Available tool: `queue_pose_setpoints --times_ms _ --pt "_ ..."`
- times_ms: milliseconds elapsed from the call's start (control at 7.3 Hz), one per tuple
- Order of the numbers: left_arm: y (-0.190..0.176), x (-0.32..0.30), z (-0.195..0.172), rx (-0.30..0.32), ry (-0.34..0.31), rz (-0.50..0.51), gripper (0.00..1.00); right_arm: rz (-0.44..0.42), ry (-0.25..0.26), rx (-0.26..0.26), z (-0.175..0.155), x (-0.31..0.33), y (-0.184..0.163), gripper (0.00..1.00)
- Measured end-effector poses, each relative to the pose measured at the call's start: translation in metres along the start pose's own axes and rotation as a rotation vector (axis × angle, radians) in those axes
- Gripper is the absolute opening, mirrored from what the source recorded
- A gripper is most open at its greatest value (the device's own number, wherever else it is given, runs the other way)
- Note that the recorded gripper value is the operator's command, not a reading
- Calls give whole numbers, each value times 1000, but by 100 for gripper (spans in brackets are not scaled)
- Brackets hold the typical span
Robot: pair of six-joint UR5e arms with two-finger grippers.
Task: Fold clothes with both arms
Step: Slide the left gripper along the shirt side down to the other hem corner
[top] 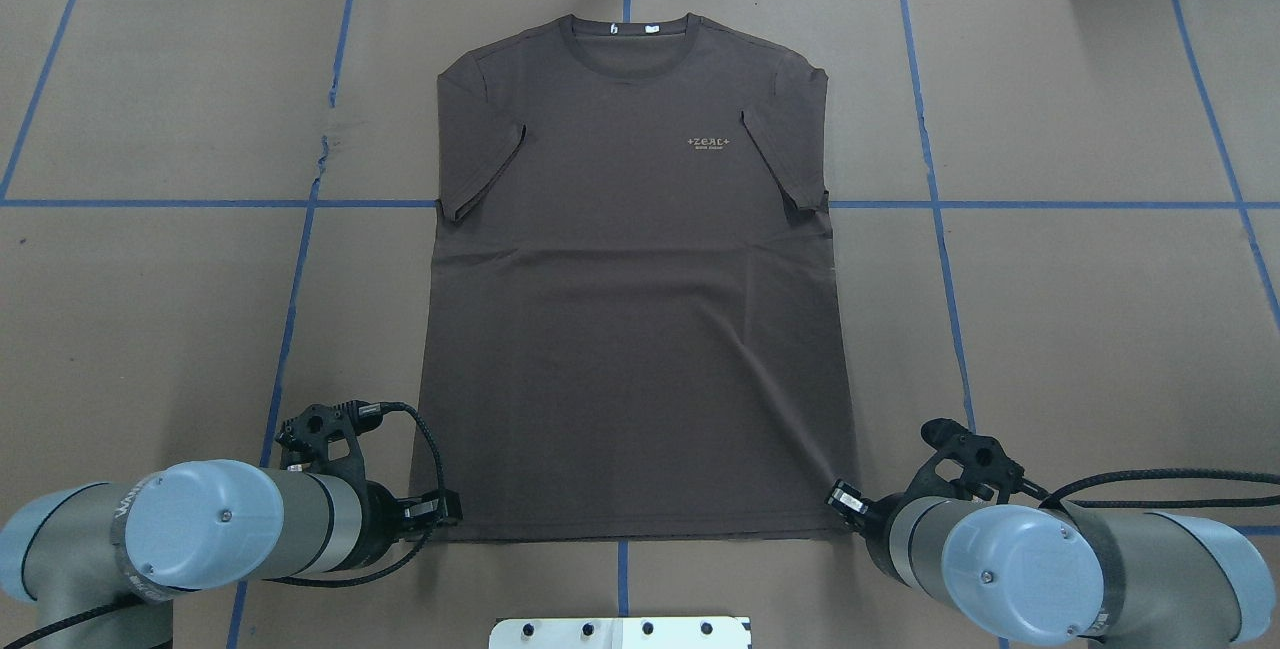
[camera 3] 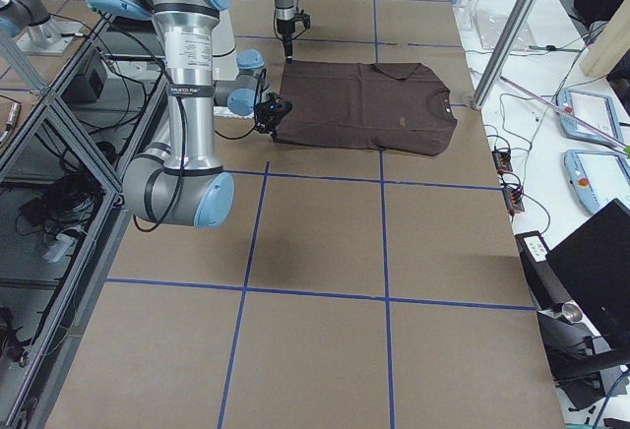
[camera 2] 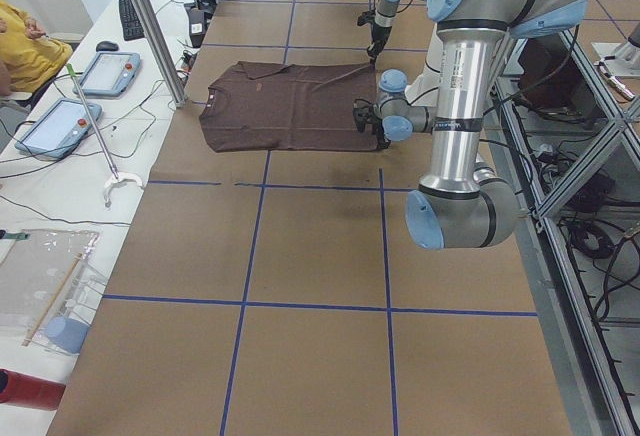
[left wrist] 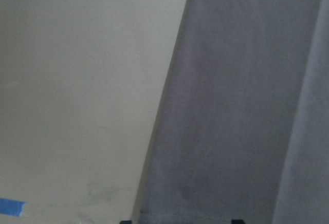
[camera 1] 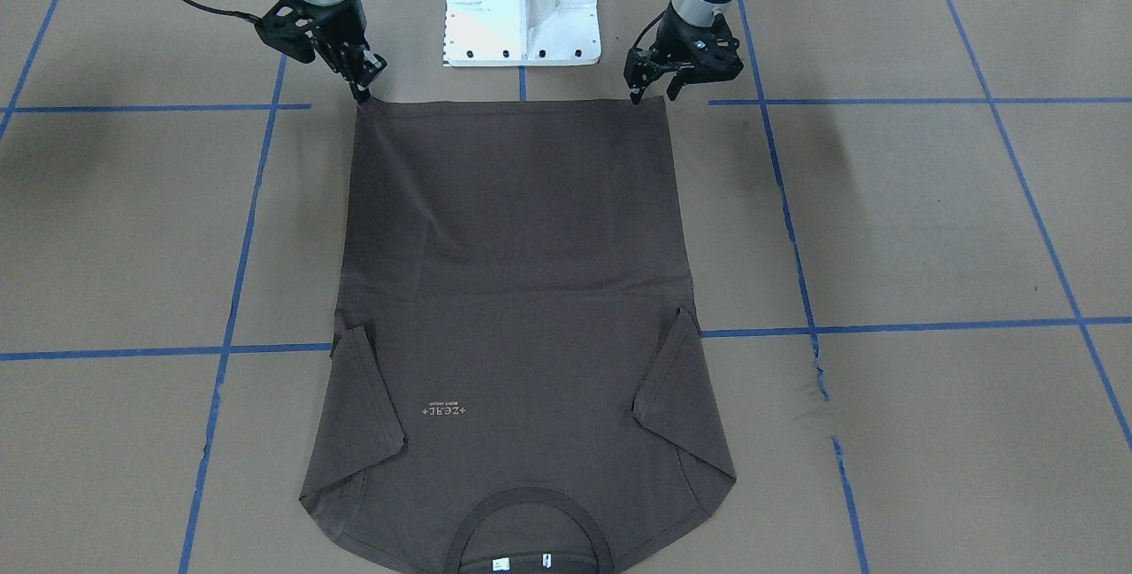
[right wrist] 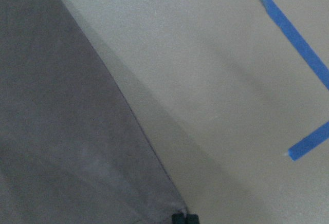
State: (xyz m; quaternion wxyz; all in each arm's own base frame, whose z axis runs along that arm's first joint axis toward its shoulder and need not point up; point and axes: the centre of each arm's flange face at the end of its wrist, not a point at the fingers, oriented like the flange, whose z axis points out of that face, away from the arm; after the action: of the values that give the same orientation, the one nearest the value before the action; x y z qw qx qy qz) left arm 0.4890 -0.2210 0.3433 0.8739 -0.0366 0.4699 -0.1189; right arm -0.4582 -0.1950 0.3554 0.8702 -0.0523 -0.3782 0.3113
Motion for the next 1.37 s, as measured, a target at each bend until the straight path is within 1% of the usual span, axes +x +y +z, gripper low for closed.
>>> queue_pose_setpoints --times_ms 274,411,548,685,822,1369 --pt "1 -3 2 1 -14 0 62 0 0 0 0 0 0 0" --pt "3 -4 5 0 -33 0 60 0 -1 0 0 -1 0 0" --pt "5 -4 7 -2 -50 1 46 0 -1 -1 0 -1 0 0" --pt "6 -4 8 -3 -58 2 16 0 0 0 0 -1 0 0" --pt "7 -4 8 -3 -61 -1 0 0 0 0 1 0 0 0" --pt "7 -2 3 -2 -53 -11 0 1 2 1 0 1 -1 0"
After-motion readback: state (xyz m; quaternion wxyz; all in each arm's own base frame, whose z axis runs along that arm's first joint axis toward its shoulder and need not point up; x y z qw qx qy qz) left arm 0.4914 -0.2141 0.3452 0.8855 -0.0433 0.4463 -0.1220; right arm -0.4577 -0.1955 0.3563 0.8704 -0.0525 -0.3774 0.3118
